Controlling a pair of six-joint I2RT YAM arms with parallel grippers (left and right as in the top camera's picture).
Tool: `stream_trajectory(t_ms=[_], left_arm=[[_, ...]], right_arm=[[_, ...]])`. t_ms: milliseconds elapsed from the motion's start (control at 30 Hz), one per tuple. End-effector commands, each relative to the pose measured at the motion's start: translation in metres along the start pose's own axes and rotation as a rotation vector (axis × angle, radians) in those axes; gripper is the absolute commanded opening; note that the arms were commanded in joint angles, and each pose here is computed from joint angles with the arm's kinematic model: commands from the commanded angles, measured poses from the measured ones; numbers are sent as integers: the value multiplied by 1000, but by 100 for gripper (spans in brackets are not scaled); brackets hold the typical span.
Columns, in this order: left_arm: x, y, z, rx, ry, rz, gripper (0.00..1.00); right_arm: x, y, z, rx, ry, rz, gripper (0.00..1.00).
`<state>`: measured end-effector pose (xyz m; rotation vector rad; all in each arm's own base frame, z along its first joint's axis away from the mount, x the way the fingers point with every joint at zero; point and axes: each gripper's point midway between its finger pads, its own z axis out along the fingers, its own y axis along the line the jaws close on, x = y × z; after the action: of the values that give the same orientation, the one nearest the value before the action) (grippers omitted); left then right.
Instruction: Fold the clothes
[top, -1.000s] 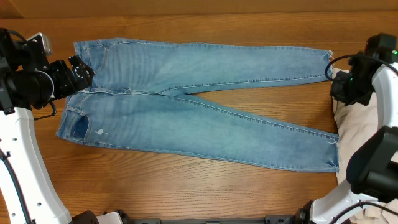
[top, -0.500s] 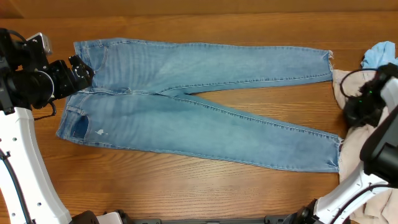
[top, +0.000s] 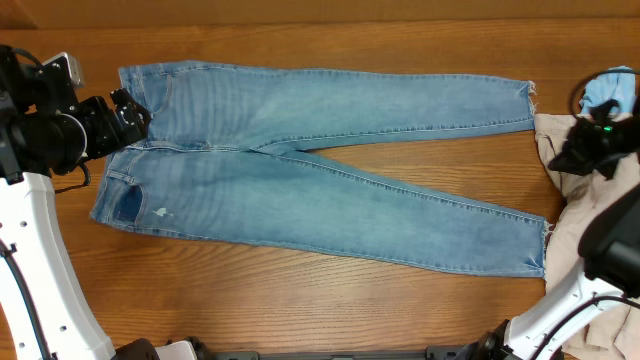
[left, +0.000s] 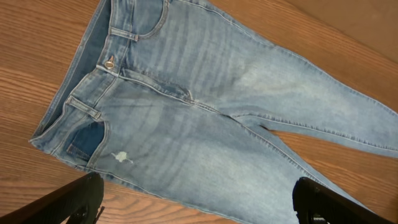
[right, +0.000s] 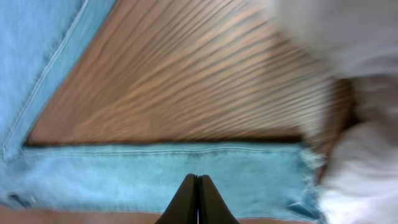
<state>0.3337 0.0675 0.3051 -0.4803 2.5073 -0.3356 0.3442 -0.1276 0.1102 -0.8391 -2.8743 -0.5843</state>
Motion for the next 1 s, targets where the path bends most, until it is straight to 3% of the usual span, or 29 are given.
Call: stream_trajectory(t_ms=[0,267,433,600,967], left_arm=[[-3,-3,-2,14,-7,3,100],[-3,-3,-2,14,-7,3,100],[-3,-3,-2,14,-7,3,100],[-3,-3,-2,14,-7,3,100],[-3,-3,-2,14,-7,3,100]], right_arm=[[28,26,31,107,107,-67,4],[79,20,122,275,247,-22,4],[83,4,155,271,224,-20,4],[42,2,176,258,30,-77,4],[-41,25,169,278,-319,-263,4]])
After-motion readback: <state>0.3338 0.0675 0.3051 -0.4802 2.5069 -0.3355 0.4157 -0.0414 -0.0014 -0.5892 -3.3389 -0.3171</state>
